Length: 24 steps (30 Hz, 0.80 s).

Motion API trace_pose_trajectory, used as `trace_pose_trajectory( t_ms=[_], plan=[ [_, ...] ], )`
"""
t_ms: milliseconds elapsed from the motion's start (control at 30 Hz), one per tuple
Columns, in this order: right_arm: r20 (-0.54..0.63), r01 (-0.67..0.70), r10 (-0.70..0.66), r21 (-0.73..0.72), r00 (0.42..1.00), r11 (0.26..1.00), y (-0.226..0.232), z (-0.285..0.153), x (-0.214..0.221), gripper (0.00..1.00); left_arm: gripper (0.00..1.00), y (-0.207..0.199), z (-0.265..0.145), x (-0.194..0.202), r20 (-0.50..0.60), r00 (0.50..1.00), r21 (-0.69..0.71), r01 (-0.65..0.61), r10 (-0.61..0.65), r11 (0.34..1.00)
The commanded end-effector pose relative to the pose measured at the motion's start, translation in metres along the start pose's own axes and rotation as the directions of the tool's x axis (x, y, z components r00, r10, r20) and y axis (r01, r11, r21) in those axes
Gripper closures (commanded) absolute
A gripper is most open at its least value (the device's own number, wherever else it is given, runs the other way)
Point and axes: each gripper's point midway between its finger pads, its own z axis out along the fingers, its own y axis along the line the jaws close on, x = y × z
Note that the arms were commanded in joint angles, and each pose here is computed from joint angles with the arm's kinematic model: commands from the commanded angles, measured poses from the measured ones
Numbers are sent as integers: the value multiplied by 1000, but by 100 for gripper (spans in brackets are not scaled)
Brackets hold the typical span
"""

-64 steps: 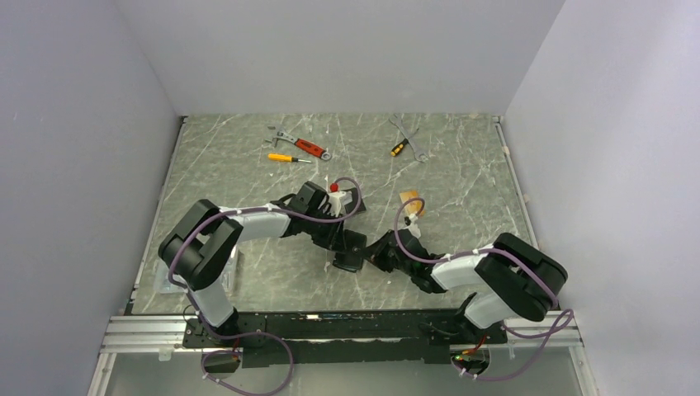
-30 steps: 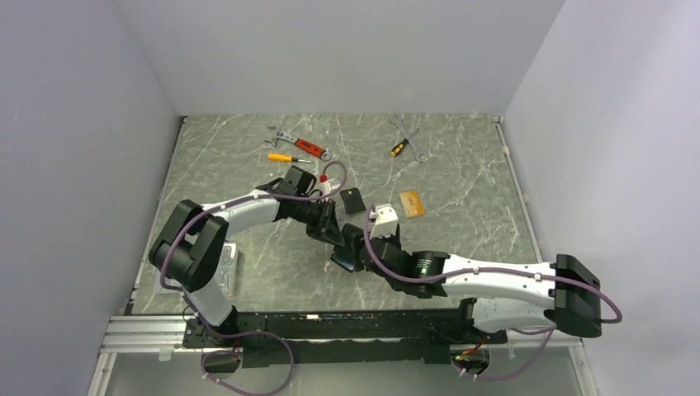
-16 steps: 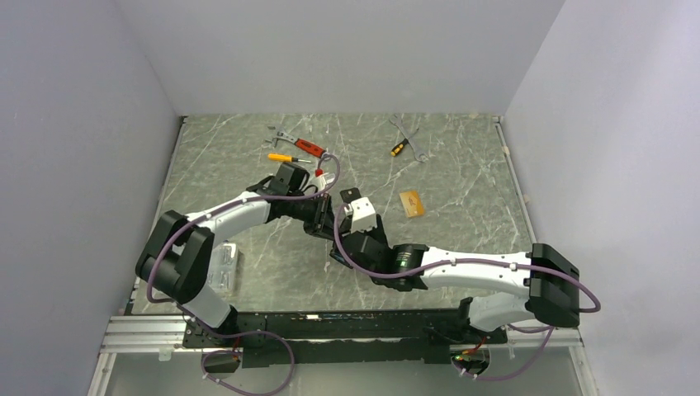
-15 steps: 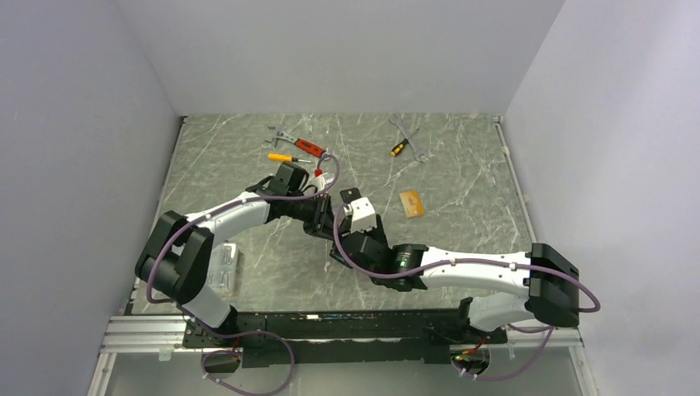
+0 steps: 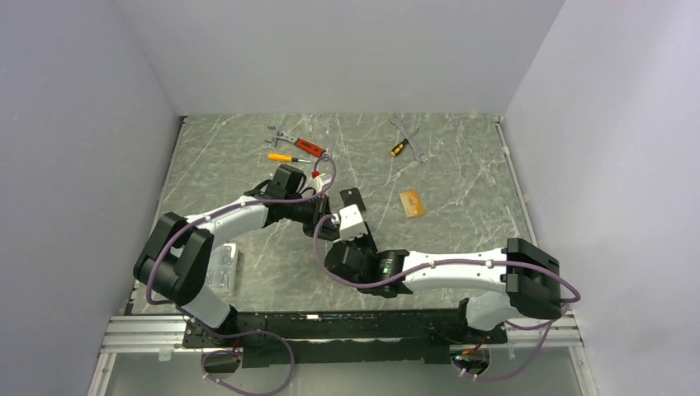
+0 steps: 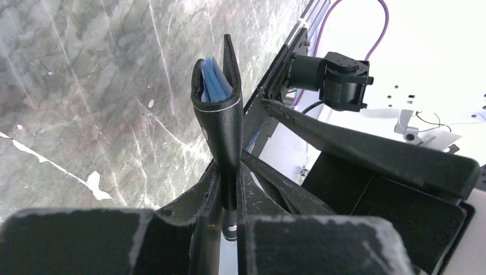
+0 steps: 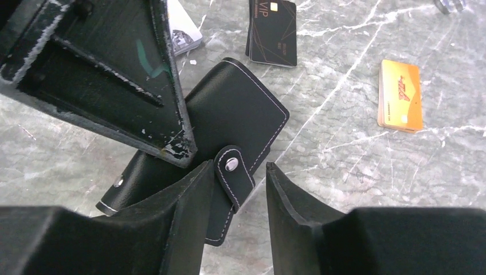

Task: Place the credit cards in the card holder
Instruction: Open the card holder.

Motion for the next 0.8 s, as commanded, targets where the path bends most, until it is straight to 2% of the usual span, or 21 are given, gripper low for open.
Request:
trace_pose_trajectory(
  t_ms=[0,67,167,267,400,633,767],
  plan=[
    [27,74,-76,77,997,994,0,-1,-2,61,100,-52,-16,2,-18,998,203,-52,56,978],
    [41,81,-85,92,995,992,3,-1,-3,65,100,-52,-16,4,-21,998,214,-49,55,976],
    [52,76,-83,129,995,989,1,-1,-2,76,100,-54,-17,5,-21,998,225,-48,54,973],
    [66,64,-75,155,995,986,-4,-1,-1,84,100,-56,-18,6,-23,998,233,-48,55,971],
    [80,41,-57,194,995,980,-14,-2,0,100,100,-58,-19,7,-28,998,240,-41,49,970],
    [96,-18,-3,217,995,976,-25,-5,4,100,100,-59,-19,7,-35,999,244,-30,40,969],
    [124,-95,67,243,990,965,-38,-8,4,100,100,-58,-19,6,-31,998,244,-36,45,969]
  ],
)
